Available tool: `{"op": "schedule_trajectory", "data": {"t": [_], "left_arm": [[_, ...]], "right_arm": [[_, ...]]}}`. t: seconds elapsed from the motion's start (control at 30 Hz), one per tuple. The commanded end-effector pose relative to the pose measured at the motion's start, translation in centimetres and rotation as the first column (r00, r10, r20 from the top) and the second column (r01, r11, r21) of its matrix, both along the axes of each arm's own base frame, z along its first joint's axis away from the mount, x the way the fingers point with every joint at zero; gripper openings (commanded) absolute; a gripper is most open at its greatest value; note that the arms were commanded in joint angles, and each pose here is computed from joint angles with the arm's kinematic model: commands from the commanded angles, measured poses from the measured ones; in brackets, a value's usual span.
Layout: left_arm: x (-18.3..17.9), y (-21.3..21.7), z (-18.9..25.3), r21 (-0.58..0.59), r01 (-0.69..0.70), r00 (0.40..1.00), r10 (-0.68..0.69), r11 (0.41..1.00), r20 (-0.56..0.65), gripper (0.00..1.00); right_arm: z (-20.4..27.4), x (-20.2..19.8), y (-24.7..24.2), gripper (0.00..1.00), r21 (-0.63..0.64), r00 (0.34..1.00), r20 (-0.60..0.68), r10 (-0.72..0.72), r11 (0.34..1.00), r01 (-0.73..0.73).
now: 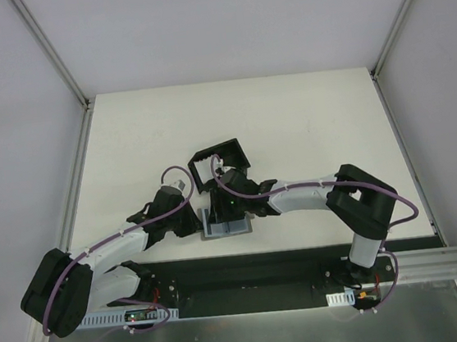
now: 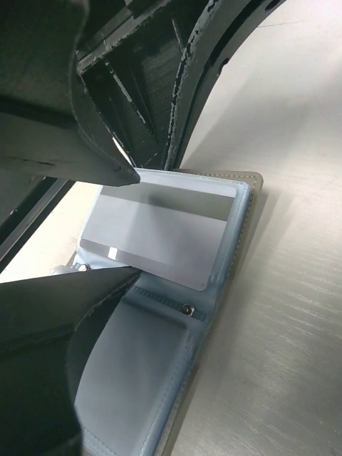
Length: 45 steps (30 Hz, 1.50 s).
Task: Put the credit cards into the card holder
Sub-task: Insert the credit card into the card holder.
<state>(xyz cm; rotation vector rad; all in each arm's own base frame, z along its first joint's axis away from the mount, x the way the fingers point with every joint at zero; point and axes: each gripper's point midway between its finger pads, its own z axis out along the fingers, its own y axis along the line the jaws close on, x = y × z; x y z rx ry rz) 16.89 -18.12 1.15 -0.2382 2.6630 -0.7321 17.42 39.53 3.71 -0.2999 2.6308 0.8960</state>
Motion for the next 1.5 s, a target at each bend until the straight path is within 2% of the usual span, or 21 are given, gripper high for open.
{"op": "schedule_trajectory", "data": {"t": [0.0, 0.43, 0.67, 0.87, 0.93, 1.2, 1.47], "left_arm": [[-2.3, 2.4, -2.4, 0.121, 0.021, 0.996, -0.011, 0.992, -0.084, 0.0], [-2.2, 2.4, -2.3, 0.126, 0.018, 0.996, -0.007, 0.992, -0.084, 0.0], [-2.1, 2.3, -2.1, 0.125, 0.019, 0.997, -0.009, 0.992, -0.081, 0.0], [-2.1, 2.4, -2.2, 0.127, 0.018, 0.997, -0.008, 0.992, -0.082, 0.0], [-2.0, 2.4, -2.2, 0.129, 0.015, 0.997, -0.004, 0.992, -0.079, 0.0], [-2.0, 2.5, -1.9, 0.126, 0.014, 0.998, -0.006, 0.992, -0.066, 0.0], [-1.9, 2.5, -1.6, 0.122, 0.013, 0.999, -0.006, 0.992, -0.054, 0.0]], "right_arm": [[3.2, 0.3, 1.4, 0.51, 0.089, 0.998, 0.065, 0.016, 0.996, -0.021], [5.7, 2.6, -4.5, 0.55, -0.006, 0.958, 0.254, -0.134, 0.99, 0.14], [3.9, 2.0, -6.0, 0.56, -0.093, 0.97, 0.196, -0.147, 0.982, 0.167], [2.3, 1.2, -5.8, 0.55, -0.208, 0.986, 0.153, -0.062, 0.974, 0.093], [2.2, 1.4, -6.3, 0.54, -0.241, 0.984, 0.158, -0.079, 0.963, 0.116], [4.6, 2.5, -6.7, 0.49, -0.192, 0.966, 0.232, -0.116, 0.968, 0.163], [5.9, 3.3, -9.2, 0.54, -0.193, 0.948, 0.272, -0.166, 0.955, 0.223]]}}
